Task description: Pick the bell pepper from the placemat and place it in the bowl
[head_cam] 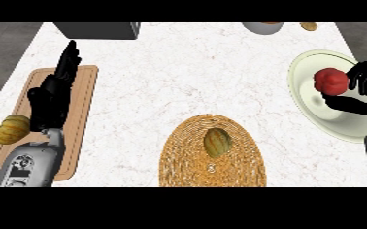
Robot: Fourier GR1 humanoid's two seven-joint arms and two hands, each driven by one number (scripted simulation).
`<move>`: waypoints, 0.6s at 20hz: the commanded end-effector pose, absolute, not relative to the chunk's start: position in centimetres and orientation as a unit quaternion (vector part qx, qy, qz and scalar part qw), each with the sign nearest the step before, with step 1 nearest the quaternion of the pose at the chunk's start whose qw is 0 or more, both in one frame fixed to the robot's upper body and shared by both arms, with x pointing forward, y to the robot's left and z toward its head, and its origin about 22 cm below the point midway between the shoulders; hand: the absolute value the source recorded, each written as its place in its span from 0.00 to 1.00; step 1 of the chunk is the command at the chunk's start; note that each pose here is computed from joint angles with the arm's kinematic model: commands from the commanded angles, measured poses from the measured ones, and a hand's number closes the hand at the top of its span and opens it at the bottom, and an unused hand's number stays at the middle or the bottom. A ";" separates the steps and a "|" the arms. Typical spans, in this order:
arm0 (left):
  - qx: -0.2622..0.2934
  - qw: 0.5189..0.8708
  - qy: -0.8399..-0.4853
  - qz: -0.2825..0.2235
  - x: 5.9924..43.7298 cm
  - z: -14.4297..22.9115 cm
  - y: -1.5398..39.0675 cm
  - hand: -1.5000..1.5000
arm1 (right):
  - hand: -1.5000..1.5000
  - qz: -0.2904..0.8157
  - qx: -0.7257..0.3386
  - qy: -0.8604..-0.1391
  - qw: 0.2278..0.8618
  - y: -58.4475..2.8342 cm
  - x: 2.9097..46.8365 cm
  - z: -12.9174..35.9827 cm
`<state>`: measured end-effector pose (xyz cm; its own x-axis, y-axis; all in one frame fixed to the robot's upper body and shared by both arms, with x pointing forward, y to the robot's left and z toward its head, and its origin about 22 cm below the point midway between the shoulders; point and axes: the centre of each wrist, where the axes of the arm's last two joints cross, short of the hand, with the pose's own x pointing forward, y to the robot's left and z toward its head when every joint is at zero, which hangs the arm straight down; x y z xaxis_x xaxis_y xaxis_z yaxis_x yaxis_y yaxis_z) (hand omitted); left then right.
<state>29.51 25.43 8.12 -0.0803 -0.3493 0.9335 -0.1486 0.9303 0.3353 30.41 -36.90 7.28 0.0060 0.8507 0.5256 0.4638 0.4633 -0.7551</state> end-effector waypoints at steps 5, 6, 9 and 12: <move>0.164 0.649 -0.739 -0.077 29.7 8.4 25.7 0.50 | 1.00 0.164 -0.480 -0.658 0.557 -41.1 35.2 5.0; 0.167 0.659 -0.729 -0.083 29.0 7.8 24.9 0.50 | 1.00 0.145 -0.478 -0.646 0.577 -41.5 35.2 4.3; 0.158 0.652 -0.737 -0.084 29.5 8.7 24.8 0.50 | 0.00 0.164 -0.431 -0.642 0.613 -41.9 35.3 2.8; 0.153 0.655 -0.734 -0.091 29.0 7.4 26.2 0.50 | 0.00 0.144 -0.380 -0.677 0.613 -41.8 35.7 2.3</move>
